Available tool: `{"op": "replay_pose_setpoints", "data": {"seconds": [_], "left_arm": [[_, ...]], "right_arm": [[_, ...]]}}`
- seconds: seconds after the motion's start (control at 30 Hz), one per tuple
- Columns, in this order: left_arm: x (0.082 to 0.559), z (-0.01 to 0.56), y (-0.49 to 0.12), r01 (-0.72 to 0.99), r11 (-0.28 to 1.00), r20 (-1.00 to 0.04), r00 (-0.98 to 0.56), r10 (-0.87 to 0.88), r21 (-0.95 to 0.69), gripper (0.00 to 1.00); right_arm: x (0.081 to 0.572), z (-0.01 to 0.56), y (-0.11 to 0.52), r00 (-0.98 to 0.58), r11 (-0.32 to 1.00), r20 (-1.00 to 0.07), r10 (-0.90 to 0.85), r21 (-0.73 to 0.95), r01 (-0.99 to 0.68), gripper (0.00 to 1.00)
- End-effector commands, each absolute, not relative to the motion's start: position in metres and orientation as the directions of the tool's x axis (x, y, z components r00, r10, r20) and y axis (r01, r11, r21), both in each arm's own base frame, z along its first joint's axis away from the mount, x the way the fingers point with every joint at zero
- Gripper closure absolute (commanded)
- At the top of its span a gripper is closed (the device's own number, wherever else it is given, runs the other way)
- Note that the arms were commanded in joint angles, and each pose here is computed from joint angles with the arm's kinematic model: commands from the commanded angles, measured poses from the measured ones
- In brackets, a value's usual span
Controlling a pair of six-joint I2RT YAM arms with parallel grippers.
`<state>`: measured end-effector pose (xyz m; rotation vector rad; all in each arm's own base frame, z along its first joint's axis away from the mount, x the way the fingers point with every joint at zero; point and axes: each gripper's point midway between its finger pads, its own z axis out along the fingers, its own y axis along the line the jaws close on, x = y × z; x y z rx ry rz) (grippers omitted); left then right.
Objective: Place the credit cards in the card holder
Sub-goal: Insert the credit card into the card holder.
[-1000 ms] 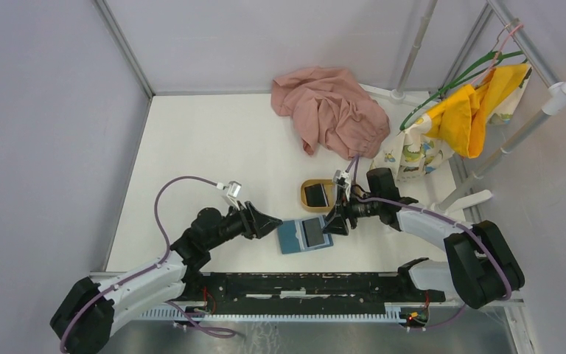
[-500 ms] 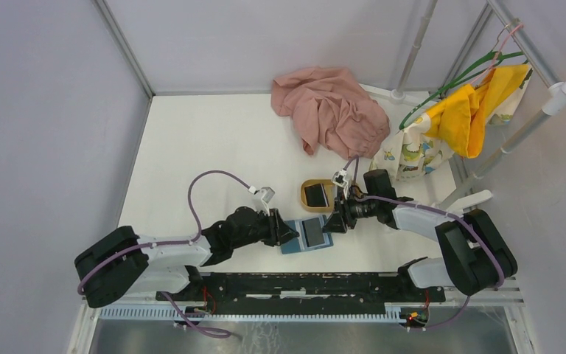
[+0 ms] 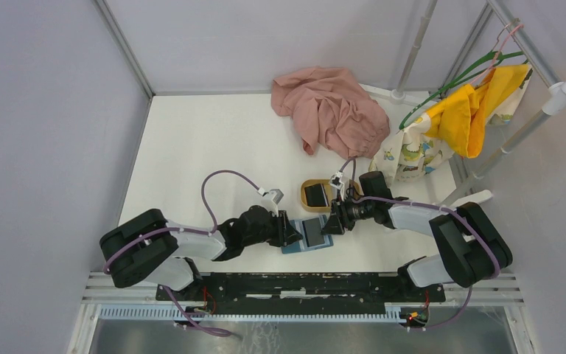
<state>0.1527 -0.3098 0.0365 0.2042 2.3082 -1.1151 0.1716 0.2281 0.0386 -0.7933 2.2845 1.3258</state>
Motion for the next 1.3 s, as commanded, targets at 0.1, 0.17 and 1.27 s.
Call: {"op": "replay_pose_setpoints", "data": {"seconds": [0.1, 0.17, 1.27], "left_arm": [[0.16, 0.057, -0.333, 0.438, 0.577, -0.596, -0.796, -0.107, -0.689, 0.61], [0.16, 0.055, -0.334, 0.438, 0.577, -0.592, -0.8, -0.101, -0.69, 0.59], [0.155, 0.053, -0.344, 0.429, 0.537, -0.559, -0.824, -0.097, -0.726, 0.25]], "right_arm": [[0.177, 0.038, 0.233, -0.792, 0.403, -0.553, -0.259, 0.684, -0.609, 0.53], [0.176, 0.04, 0.235, -0.797, 0.391, -0.549, -0.253, 0.695, -0.603, 0.53], [0.164, 0.065, 0.251, -0.82, 0.229, -0.533, -0.207, 0.789, -0.57, 0.76]]}}
